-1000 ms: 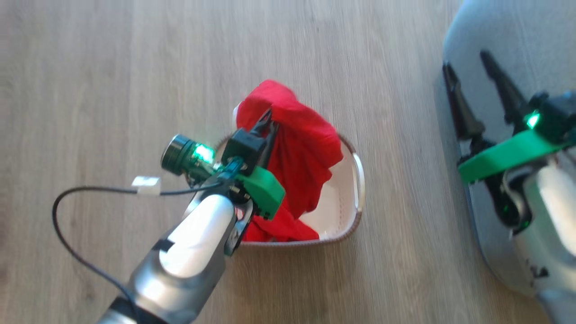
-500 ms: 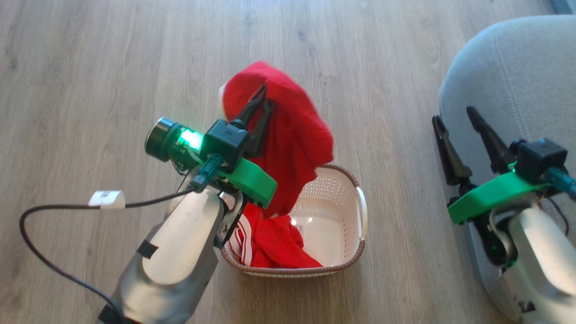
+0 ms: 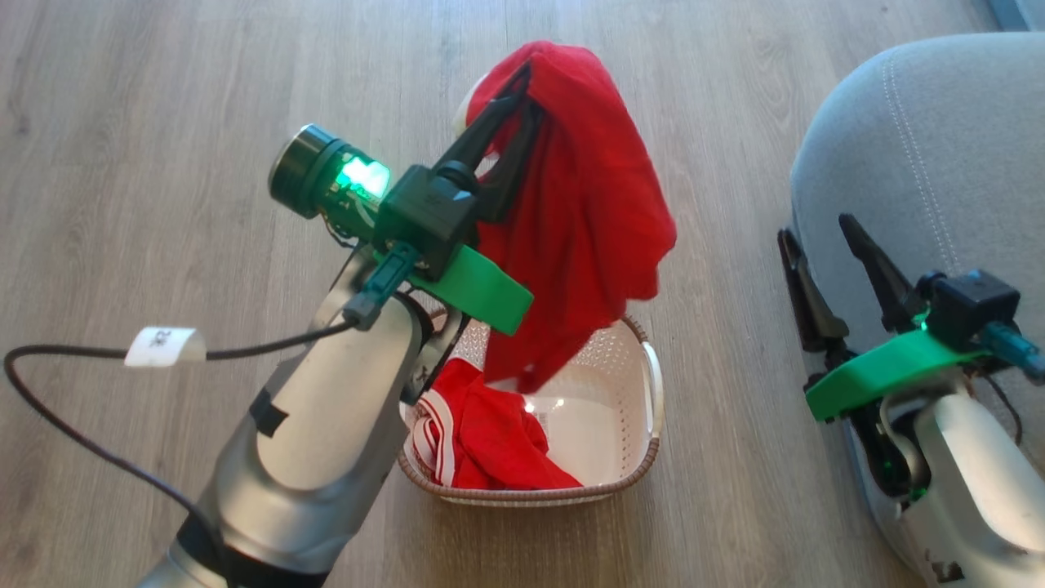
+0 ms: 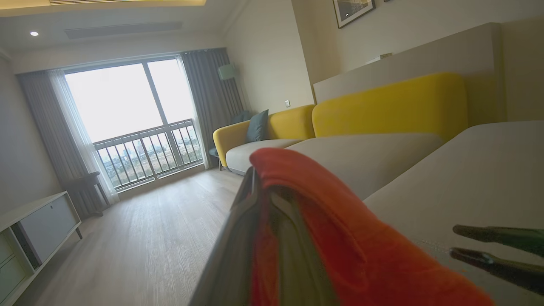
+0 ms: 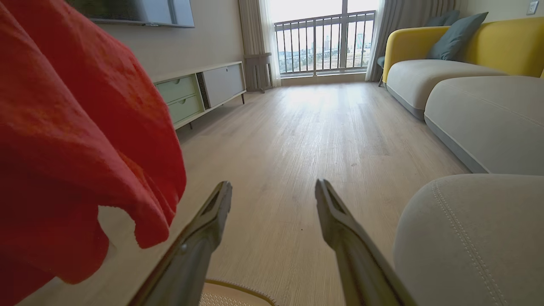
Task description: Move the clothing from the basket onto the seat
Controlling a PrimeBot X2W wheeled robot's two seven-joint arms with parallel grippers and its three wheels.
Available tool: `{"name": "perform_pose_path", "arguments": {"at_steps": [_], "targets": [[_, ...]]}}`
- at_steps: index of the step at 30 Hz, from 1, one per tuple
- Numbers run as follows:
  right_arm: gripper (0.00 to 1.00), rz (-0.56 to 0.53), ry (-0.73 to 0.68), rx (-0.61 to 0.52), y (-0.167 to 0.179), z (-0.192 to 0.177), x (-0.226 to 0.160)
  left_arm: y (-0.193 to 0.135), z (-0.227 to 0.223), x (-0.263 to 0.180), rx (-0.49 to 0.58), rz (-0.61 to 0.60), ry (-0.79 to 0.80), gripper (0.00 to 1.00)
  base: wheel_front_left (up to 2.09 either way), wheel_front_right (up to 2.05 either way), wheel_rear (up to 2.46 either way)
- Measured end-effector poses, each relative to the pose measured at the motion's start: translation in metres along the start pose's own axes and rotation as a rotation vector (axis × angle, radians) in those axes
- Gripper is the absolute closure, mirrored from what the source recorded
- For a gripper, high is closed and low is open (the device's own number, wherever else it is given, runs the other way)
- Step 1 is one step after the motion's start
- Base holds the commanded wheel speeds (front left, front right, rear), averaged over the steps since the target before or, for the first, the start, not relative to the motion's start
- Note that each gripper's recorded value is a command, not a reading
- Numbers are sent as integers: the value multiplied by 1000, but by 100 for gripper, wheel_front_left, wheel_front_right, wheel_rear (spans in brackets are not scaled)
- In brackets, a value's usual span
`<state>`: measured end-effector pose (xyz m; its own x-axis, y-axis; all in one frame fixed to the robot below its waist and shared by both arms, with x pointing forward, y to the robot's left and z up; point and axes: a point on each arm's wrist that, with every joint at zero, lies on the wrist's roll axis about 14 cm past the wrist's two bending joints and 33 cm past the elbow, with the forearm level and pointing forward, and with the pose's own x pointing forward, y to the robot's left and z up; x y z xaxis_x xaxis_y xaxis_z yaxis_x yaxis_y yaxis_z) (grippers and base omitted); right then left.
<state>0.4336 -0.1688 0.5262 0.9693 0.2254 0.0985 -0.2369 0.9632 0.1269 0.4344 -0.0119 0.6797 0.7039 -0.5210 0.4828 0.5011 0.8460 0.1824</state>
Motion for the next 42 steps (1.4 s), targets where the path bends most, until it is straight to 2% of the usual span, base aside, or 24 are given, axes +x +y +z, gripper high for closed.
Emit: {"name": "perform_pose_path", "arguments": {"at_steps": [4,7,10,13,16,19,25,30,31,32,33,38,42], "targets": [[0,77,-125,34,25,39,8,-10,-4,1,-11,-26,6,100,0,0,0],[0,176,-227,41,54,72,8,-12,-8,2,-28,-25,13,100,0,0,0],[0,305,-271,21,89,89,5,-12,-11,2,-32,-21,20,100,0,0,0],[0,396,-234,-2,112,80,3,-14,-14,1,-32,-29,27,100,0,0,0],[0,439,-173,-10,125,61,5,-17,-14,1,-38,-35,31,100,0,0,0],[0,434,-122,-25,124,44,13,-19,-13,1,-44,-39,30,100,0,0,0],[0,451,-110,-38,142,37,37,-26,-17,-6,-60,-55,52,100,0,0,0],[0,449,-24,-34,148,10,48,-29,-14,-11,-60,-66,60,100,0,0,0],[19,453,-5,-34,151,4,49,-29,-13,-13,-59,-66,61,100,0,0,0],[70,454,6,-21,153,1,50,-29,-12,-14,-58,-65,63,100,0,0,0],[100,457,8,-7,157,0,50,-29,-12,-16,-55,-66,66,100,0,0,0],[100,471,6,28,168,1,53,-26,-13,-19,-47,-54,74,100,0,0,0],[100,430,-32,49,155,13,59,-27,-18,-19,-59,-55,84,100,0,0,0]]}}
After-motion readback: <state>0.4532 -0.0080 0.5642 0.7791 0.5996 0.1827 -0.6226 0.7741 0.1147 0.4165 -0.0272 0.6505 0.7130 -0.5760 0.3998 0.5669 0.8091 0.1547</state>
